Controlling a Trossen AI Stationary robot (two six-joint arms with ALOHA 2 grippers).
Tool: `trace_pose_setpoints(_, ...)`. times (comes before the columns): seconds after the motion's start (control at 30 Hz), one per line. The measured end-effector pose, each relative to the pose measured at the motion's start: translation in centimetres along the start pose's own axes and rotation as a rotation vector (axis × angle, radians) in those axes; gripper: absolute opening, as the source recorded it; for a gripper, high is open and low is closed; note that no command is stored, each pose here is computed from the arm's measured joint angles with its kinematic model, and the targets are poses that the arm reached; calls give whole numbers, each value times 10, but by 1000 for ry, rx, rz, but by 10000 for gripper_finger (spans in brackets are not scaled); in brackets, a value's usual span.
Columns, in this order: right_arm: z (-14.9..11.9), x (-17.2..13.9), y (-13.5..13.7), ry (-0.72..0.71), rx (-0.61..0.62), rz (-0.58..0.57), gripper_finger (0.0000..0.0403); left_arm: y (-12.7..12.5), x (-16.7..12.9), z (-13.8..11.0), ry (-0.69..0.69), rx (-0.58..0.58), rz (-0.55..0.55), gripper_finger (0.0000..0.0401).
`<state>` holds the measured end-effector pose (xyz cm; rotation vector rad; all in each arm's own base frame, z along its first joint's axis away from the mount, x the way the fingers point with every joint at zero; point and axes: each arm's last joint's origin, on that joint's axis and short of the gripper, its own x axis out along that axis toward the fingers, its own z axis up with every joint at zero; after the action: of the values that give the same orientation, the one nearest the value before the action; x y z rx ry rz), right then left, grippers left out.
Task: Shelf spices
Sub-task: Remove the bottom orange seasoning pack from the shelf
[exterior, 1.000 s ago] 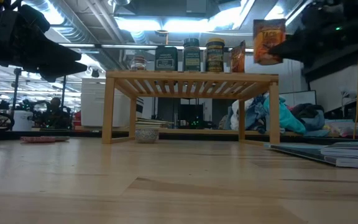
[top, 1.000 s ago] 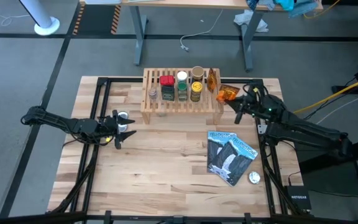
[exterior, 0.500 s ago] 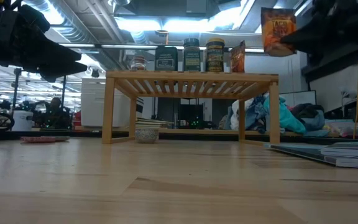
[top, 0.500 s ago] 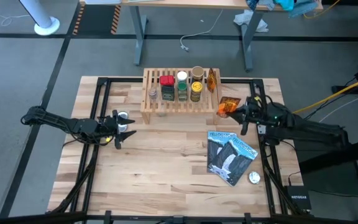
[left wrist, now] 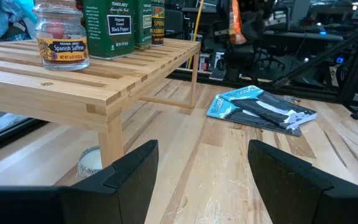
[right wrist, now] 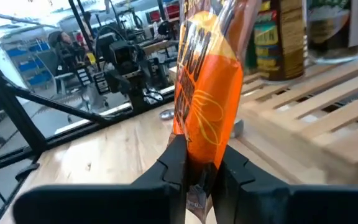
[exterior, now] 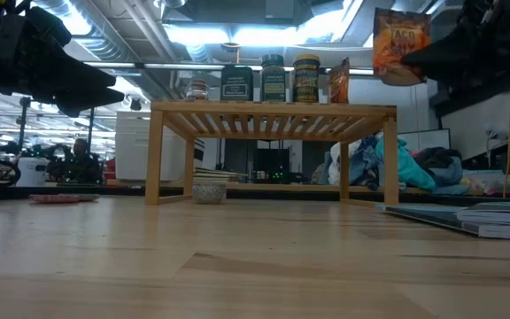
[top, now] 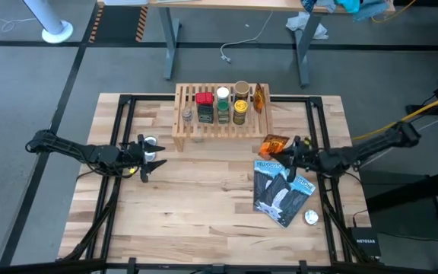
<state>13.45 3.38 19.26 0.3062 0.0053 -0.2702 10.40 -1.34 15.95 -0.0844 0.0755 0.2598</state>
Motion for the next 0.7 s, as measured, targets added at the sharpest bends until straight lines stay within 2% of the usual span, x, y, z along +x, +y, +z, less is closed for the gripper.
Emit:
trace_pose_setpoints(0.4, -46, 40, 26, 20, -40, -50, 43, 0, 0, 0, 0, 0, 0, 241)
trace_pose_setpoints(0.7, -69, 78, 51, 78, -135, -101, 43, 0, 0, 0, 0, 0, 0, 241)
